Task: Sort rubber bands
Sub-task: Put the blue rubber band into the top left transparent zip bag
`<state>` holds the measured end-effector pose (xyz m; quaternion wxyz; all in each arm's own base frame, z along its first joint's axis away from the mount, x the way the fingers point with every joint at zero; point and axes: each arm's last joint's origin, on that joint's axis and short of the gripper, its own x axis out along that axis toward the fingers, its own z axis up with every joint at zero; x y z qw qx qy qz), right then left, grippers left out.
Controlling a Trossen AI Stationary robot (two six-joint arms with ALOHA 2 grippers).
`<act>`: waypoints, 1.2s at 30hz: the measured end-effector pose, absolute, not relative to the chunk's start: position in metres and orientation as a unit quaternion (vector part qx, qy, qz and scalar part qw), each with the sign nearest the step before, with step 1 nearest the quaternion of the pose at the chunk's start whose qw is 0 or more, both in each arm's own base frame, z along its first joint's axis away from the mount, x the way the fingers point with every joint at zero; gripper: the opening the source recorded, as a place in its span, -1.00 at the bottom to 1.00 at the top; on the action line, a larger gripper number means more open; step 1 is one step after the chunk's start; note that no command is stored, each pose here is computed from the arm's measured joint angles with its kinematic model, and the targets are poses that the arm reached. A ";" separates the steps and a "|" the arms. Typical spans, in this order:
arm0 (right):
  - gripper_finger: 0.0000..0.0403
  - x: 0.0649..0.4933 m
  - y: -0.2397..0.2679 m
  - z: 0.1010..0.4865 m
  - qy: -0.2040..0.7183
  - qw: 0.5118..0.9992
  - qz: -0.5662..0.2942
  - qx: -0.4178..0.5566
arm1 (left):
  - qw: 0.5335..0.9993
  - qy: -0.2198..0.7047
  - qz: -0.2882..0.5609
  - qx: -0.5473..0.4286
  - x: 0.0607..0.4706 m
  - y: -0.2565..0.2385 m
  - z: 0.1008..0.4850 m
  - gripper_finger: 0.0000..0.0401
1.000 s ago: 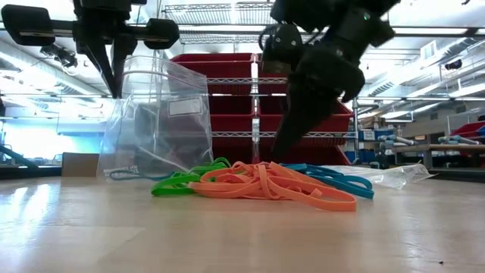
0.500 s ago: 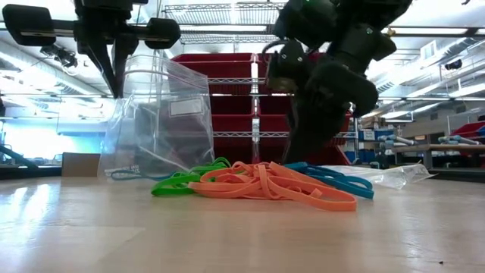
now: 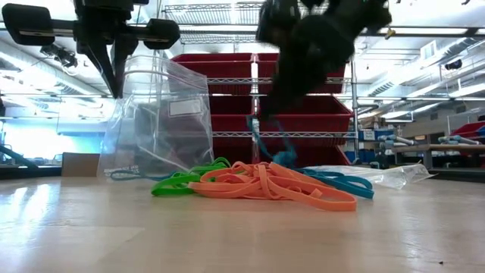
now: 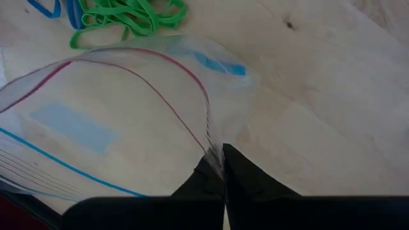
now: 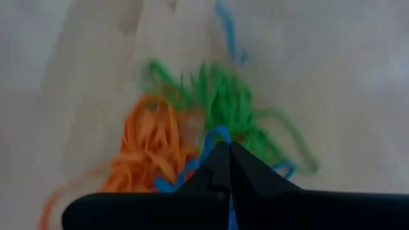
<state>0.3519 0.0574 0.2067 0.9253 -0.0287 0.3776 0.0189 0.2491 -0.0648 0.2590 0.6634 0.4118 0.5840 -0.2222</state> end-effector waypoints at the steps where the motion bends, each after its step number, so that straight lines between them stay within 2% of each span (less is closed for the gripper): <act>1: -1.00 0.351 0.057 0.215 0.366 0.930 0.020 -0.032 | 0.664 0.584 -0.222 0.412 0.249 -0.065 0.259 -1.00; 9: -1.00 0.349 0.047 0.270 0.229 0.972 0.009 -0.052 | 0.666 0.581 -0.221 0.412 0.250 -0.065 0.259 -1.00; 14: -1.00 0.355 0.037 0.287 0.146 0.987 -0.002 -0.061 | 0.666 0.581 -0.221 0.412 0.250 -0.065 0.259 -1.00; 20: -1.00 0.344 0.018 0.256 0.305 0.951 -0.041 -0.033 | 0.667 0.583 -0.221 0.408 0.249 -0.065 0.259 -1.00; 24: -1.00 0.347 0.021 0.263 0.265 0.964 -0.031 0.004 | 0.669 0.581 -0.223 0.407 0.250 -0.065 0.259 -1.00; 28: -1.00 0.347 0.022 0.262 0.272 0.959 0.038 0.074 | 0.669 0.582 -0.221 0.406 0.250 -0.064 0.259 -1.00; 33: -1.00 0.337 0.013 0.247 0.347 0.933 -0.080 0.048 | 0.669 0.582 -0.222 0.406 0.250 -0.064 0.259 -1.00; 36: -1.00 0.340 0.010 0.250 0.336 0.937 -0.027 0.089 | 0.669 0.582 -0.222 0.406 0.250 -0.064 0.259 -1.00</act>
